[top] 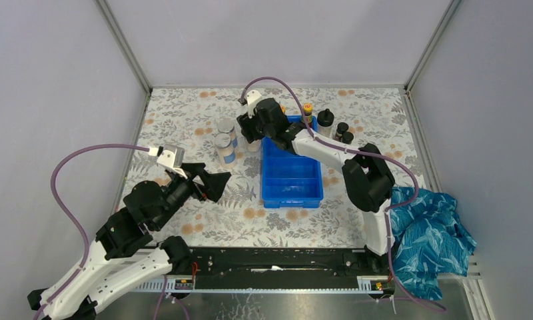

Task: Organize the condiment bottles
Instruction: Pick up the bottle from the center of the board, then place the bottle in the storage box.

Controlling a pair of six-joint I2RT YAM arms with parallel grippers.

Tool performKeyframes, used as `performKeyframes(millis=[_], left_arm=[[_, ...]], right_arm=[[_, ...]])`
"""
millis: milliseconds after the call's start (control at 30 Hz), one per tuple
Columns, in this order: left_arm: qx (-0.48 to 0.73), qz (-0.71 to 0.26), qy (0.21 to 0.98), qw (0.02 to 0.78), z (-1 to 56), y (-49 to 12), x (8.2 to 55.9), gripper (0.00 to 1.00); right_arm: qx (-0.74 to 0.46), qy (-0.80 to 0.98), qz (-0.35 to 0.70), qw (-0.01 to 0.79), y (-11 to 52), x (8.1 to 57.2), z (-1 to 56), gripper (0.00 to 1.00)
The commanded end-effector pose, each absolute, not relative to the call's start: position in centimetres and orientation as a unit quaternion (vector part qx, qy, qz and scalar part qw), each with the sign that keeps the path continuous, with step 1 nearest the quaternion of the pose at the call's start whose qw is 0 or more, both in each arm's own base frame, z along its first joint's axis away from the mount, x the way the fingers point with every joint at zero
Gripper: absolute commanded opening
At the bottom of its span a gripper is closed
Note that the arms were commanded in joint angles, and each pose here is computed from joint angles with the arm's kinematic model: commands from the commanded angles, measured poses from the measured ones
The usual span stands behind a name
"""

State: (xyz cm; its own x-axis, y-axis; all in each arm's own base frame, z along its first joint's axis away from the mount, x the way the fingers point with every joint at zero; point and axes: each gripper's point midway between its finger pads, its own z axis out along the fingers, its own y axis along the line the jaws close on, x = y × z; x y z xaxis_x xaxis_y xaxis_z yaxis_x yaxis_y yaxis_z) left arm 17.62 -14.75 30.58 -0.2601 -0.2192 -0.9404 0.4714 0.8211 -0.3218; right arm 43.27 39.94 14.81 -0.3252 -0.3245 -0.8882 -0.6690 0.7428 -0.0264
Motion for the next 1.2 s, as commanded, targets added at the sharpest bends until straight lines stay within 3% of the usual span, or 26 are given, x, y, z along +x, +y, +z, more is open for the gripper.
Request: performKeyframes(millis=[0, 700, 1167], left_arm=[[0.079, -0.29, 0.737, 0.605, 30.7, -14.4, 17.4, 0.99], [0.077, -0.297, 0.742, 0.596, 30.4, -14.4, 17.0, 0.99], [0.079, -0.305, 0.747, 0.586, 29.8, -14.8, 16.8, 0.99]], right_arm=[[-0.308, 0.734, 0.214, 0.567, 41.4, 42.4, 24.8, 0.0], [-0.303, 0.707, 0.205, 0.605, 39.4, 36.4, 31.8, 0.0], [-0.264, 0.72, 0.171, 0.619, 34.0, 33.5, 32.1, 0.0]])
